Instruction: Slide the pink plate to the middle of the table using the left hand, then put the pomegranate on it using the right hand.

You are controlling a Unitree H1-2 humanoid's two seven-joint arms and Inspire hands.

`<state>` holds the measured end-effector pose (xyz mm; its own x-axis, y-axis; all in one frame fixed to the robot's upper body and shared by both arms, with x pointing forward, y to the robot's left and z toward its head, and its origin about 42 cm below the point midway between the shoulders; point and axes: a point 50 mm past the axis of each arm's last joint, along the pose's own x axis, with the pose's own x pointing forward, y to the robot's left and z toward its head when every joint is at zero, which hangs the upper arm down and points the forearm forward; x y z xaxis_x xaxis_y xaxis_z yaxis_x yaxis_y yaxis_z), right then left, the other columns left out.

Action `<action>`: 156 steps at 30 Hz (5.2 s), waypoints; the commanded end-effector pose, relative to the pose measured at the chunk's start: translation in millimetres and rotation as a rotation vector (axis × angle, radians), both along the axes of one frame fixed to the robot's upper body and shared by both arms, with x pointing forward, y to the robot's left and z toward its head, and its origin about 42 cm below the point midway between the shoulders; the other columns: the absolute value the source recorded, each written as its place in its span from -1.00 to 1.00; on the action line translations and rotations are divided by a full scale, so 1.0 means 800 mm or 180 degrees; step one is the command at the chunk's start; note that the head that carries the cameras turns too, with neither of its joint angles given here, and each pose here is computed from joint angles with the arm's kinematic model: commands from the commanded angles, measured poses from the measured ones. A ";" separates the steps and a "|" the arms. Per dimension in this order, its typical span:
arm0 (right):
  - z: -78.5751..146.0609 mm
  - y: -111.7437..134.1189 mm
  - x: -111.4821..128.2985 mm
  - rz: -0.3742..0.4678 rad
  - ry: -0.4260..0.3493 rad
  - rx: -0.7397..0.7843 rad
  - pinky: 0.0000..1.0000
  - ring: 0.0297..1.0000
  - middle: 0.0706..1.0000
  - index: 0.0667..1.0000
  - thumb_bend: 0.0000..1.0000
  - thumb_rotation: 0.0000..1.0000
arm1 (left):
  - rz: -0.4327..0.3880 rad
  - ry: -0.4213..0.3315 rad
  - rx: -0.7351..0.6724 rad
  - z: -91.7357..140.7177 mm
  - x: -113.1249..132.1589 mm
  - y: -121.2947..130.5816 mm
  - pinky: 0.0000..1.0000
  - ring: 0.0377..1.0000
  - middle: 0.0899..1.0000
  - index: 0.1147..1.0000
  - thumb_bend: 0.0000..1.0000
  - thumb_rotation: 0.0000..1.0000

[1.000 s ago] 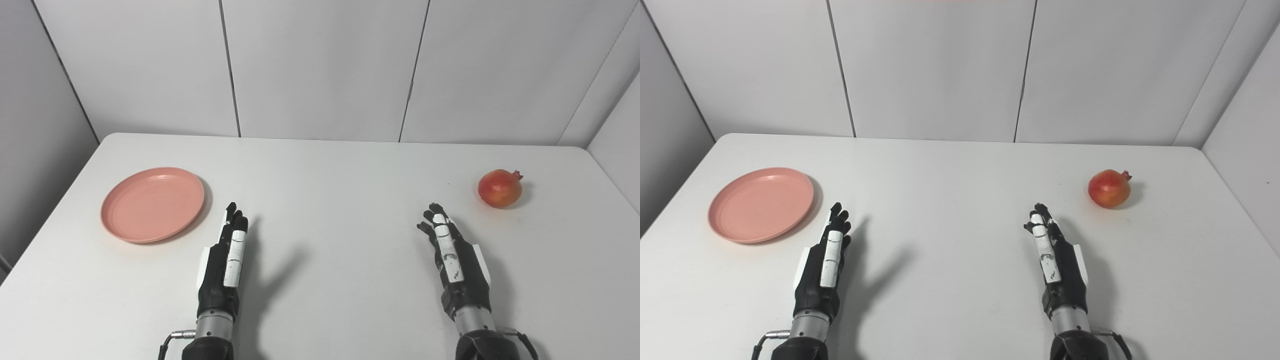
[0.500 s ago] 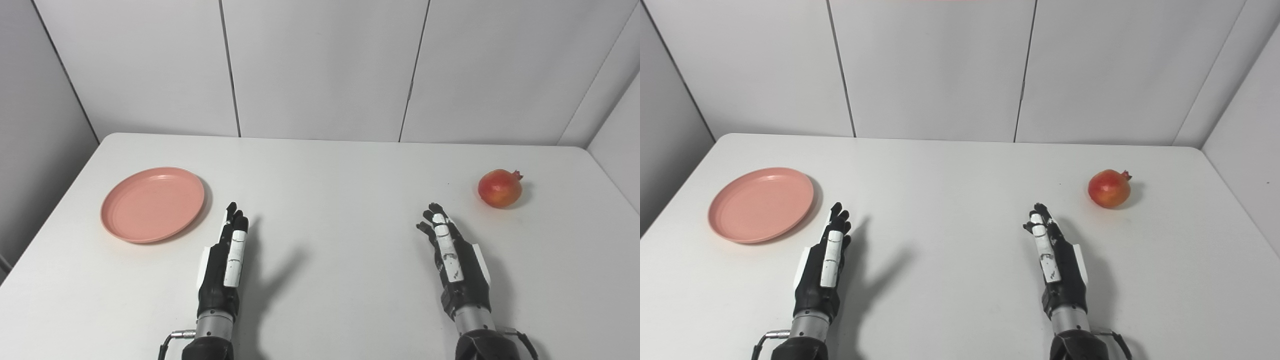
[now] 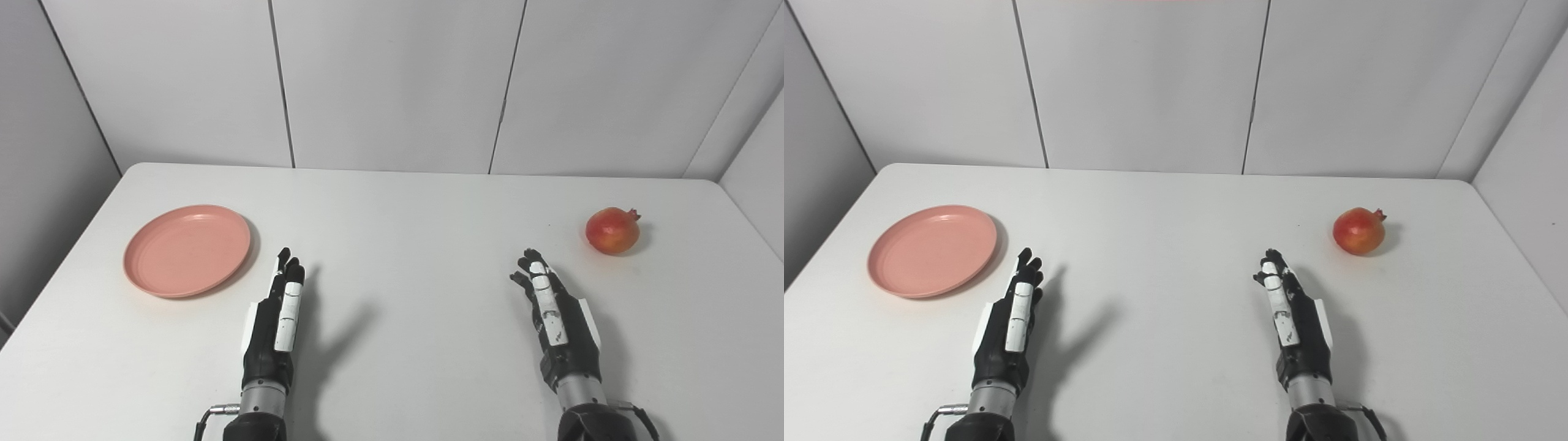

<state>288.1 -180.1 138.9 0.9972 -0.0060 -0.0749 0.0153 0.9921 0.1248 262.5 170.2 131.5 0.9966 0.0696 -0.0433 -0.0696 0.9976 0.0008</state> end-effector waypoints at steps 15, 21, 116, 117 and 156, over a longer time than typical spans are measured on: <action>-0.001 -0.015 0.009 0.0092 -0.0021 0.0057 1.00 0.78 0.82 0.80 0.45 0.69 | -0.0044 -0.0203 0.0023 0.004 0.009 -0.020 1.00 0.99 0.94 1.00 0.41 1.00; -0.012 -0.028 0.009 0.0109 0.0021 0.0068 1.00 0.79 0.83 0.81 0.44 0.69 | -0.0076 -0.0165 0.0030 -0.007 0.011 -0.032 1.00 0.98 0.95 1.00 0.40 1.00; -0.043 -0.042 -0.004 -0.0065 -0.0162 0.0182 1.00 0.61 0.56 0.33 0.28 0.32 | 0.0313 -0.1349 0.0400 0.191 0.155 0.229 0.59 0.61 0.63 0.69 0.99 0.70; -0.043 -0.042 -0.004 -0.0067 -0.0161 0.0182 1.00 0.61 0.55 0.33 0.28 0.31 | 0.0343 -0.1335 0.0395 0.193 0.157 0.234 0.58 0.61 0.63 0.70 0.98 0.71; -0.035 -0.045 -0.010 -0.0107 -0.0142 0.0112 1.00 0.54 0.51 0.35 0.22 0.26 | 0.0927 -0.0629 0.0201 0.109 0.231 0.359 0.52 0.58 0.59 0.69 0.98 0.64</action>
